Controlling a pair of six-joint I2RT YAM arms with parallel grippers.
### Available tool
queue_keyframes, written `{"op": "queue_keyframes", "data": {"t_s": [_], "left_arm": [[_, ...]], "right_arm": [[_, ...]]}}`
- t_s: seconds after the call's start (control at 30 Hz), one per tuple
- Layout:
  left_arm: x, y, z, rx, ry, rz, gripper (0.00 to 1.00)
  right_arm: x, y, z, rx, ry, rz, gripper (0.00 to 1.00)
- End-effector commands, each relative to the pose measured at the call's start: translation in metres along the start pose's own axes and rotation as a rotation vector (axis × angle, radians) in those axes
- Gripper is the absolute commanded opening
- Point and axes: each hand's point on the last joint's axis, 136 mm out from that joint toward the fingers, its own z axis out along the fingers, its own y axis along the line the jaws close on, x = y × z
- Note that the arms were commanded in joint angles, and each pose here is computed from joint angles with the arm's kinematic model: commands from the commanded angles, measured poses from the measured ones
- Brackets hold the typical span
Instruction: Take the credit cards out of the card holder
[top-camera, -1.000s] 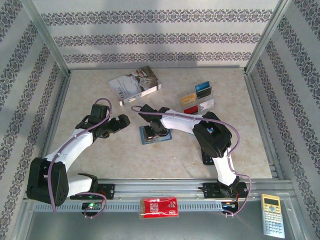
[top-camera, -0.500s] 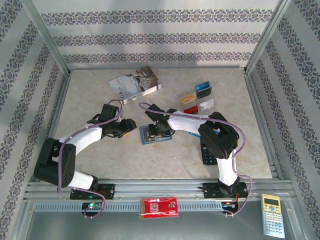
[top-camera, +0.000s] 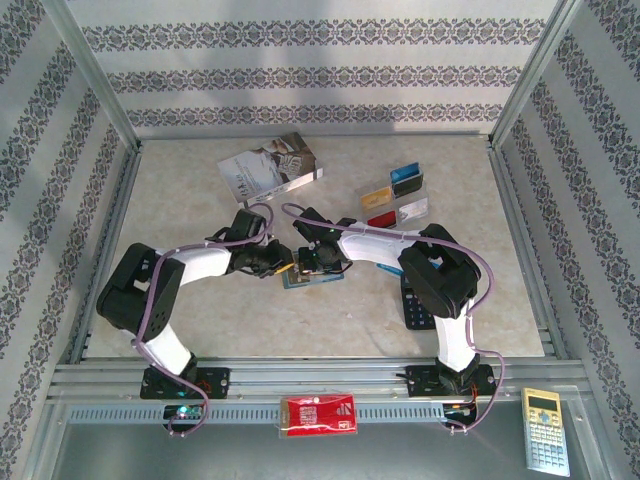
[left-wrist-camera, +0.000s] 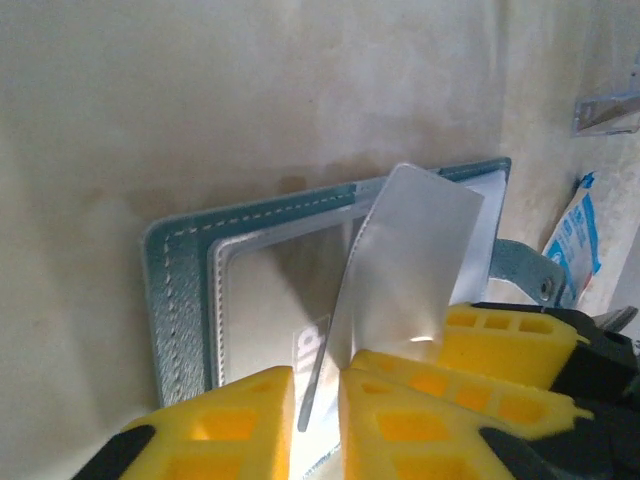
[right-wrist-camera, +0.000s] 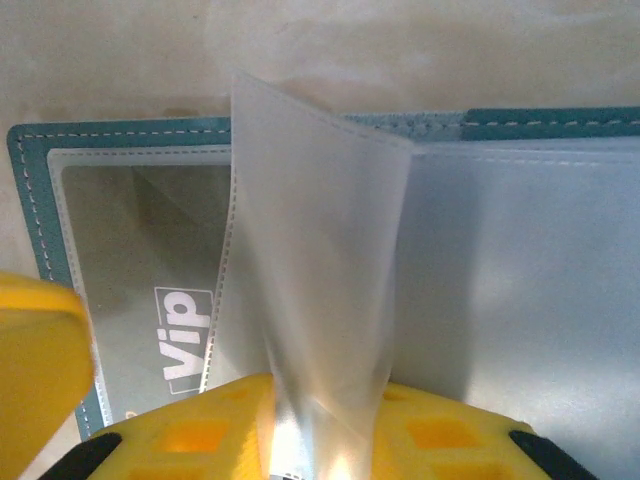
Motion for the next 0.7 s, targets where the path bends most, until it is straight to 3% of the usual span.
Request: {"op": "queue_keyframes", "data": {"t_s": [0.0,0.3,0.67], "left_arm": [[0.001,0.004,0.007,-0.021,0.014,0.004,0.16],[0.013,0.043,0.007,-0.166,0.034,-0.011,0.11],[0.01,0.033,0.007,-0.136,0.049,0.018,0.11]], "right_arm": [[0.009,-0.034,0.01,0.124,0.018,0.026,0.3],[-0.005,-0.048,-0.021,0.241,-0.095,0.012,0.35],[-0.017,-0.088,-0.066,0.29,-0.247,0.169,0.37]]}}
